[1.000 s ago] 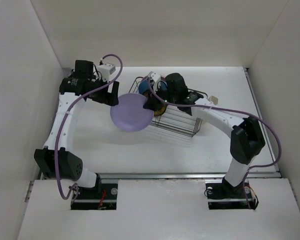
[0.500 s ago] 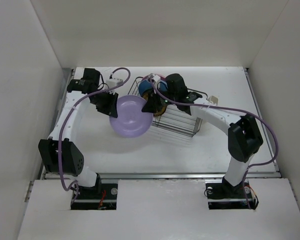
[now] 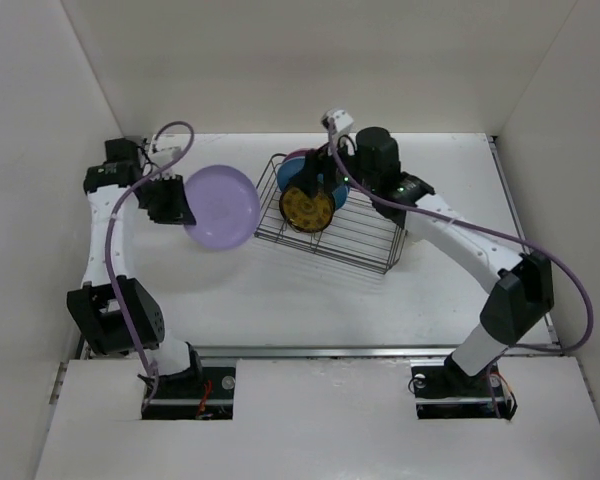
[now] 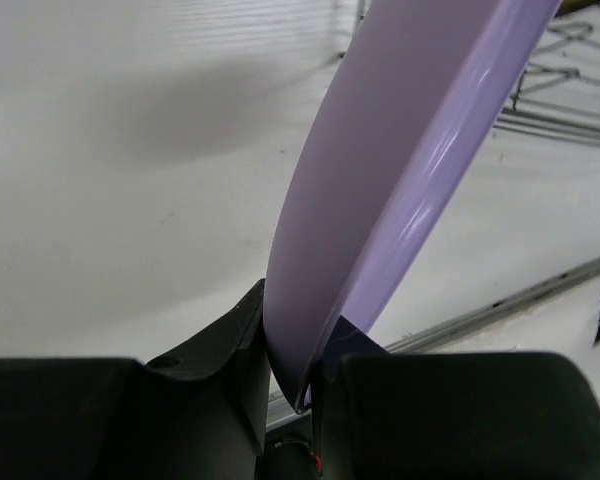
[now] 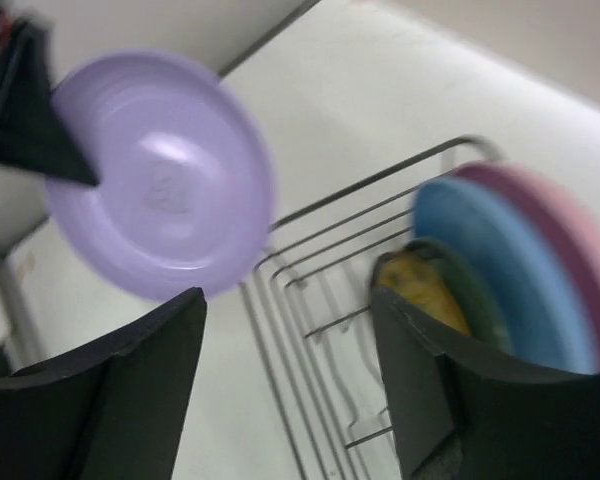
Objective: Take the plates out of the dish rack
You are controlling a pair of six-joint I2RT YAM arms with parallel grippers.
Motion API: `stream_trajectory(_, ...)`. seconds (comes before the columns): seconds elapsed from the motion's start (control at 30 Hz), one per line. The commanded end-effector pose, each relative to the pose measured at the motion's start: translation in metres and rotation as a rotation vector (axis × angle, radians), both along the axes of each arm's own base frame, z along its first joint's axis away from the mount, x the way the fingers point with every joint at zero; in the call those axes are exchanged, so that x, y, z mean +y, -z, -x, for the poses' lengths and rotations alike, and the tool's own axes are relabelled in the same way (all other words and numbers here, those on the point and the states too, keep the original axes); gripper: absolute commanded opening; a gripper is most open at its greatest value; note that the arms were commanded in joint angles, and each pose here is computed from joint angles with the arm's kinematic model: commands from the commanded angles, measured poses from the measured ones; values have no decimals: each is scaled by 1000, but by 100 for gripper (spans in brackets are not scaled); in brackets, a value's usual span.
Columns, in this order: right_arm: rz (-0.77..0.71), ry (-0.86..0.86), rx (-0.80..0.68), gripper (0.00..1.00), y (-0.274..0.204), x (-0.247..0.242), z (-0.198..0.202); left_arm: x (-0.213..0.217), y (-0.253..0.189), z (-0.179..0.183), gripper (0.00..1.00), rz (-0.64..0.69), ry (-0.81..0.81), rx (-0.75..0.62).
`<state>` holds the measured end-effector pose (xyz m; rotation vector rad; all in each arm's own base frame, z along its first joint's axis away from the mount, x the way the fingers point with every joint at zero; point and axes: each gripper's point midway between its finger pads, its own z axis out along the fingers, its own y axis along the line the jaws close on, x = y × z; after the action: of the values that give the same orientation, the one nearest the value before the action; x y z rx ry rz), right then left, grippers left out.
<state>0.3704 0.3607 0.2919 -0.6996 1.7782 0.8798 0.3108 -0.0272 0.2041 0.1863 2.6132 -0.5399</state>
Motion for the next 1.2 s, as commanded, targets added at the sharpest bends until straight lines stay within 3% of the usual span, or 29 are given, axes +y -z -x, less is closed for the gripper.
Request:
stream_trajectory(0.0, -39, 303, -112, 71, -43, -49, -44, 24, -15, -8, 0, 141, -144, -34)
stream_trajectory(0.07, 56, 385, -69, 60, -18, -65, -63, 31, -2, -15, 0, 223, -170, 8)
stream_trajectory(0.2, 232, 410, 7, 58, 36, -72, -76, 56, 46, -18, 0, 243, -253, 174)
stream_trajectory(0.3, 255, 412, 40, 57, 58, -78, -81, 56, 84, -14, 0, 273, -223, 315)
stream_trajectory(0.47, 288, 406, 83, 46, 87, -81, -83, 56, 119, -9, 0, 332, -216, 449)
stream_trajectory(0.63, 332, 419, 118, 46, 115, -82, -88, 65, 128, -11, 0, 300, -241, 452)
stream_trajectory(0.77, 343, 391, 146, 41, 132, -75, -89, 69, 131, -8, 16, 271, -285, 486)
stream_trajectory(0.8, 344, 391, 146, 41, 132, -75, -89, 70, 131, -7, 33, 263, -295, 493)
stream_trajectory(0.83, 344, 391, 146, 41, 132, -75, -89, 75, 132, -8, 38, 236, -299, 491)
stream_trajectory(1.0, 345, 391, 148, 49, 134, -77, -86, 84, 130, -5, 49, 172, -321, 514)
stream_trajectory(1.17, 314, 310, 135, 44, 126, -65, -80, 91, 116, -1, 50, 119, -341, 493)
